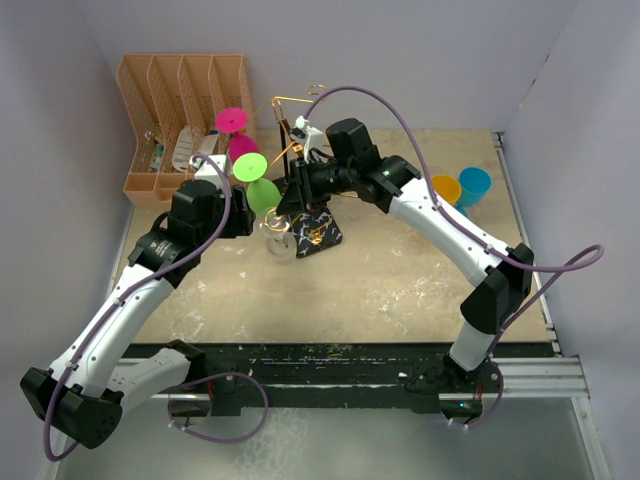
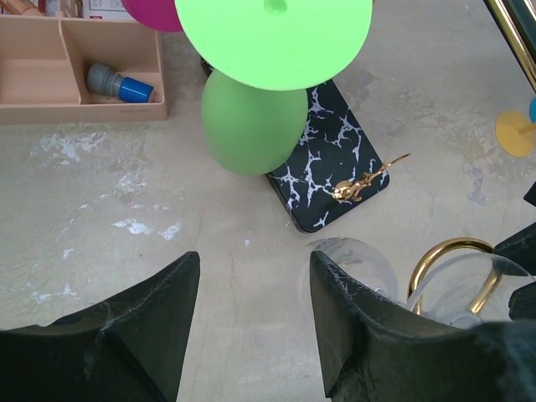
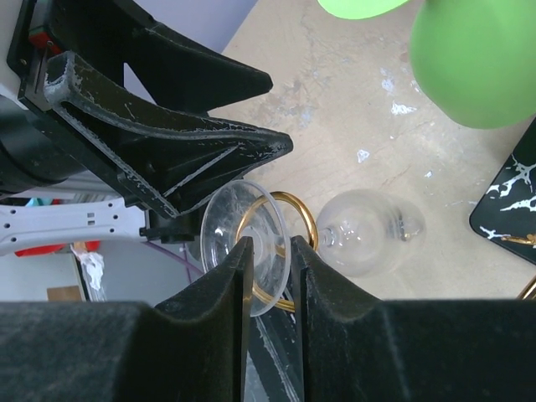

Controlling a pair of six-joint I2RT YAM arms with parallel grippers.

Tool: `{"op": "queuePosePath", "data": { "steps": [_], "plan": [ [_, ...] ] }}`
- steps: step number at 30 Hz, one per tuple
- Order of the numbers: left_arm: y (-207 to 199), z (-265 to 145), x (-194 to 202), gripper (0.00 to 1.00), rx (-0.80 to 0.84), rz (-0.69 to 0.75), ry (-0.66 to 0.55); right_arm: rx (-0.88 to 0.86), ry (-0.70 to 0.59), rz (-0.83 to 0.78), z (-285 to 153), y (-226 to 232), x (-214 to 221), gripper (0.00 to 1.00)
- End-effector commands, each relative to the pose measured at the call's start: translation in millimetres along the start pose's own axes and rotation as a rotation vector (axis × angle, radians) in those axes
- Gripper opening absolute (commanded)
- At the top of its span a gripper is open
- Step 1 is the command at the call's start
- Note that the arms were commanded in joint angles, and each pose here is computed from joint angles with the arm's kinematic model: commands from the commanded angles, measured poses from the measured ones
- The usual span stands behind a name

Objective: Take the wine glass off the wine glass rack

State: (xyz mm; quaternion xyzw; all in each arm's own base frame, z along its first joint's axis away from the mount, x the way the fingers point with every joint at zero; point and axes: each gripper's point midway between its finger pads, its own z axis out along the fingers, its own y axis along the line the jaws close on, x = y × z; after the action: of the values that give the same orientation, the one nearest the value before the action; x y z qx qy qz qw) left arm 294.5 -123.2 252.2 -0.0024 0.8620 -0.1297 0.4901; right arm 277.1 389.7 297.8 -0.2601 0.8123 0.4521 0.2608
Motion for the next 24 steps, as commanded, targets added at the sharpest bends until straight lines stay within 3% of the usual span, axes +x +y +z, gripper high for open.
{"op": "queuePosePath", "data": {
  "steps": [1,13,24],
  "plan": [
    [-13,-6,-28,0.58,0.048,0.001,-0.079,-0.054,0.016,-0.025,-11,18,5,0.25],
    [-13,-5,-28,0.58,0.049,0.001,-0.077,-0.073,0.026,-0.03,-11,20,8,0.0],
    [-11,-11,-31,0.58,0.041,0.002,-0.086,-0.117,0.004,-0.017,-19,32,6,0.0]
  ]
}}
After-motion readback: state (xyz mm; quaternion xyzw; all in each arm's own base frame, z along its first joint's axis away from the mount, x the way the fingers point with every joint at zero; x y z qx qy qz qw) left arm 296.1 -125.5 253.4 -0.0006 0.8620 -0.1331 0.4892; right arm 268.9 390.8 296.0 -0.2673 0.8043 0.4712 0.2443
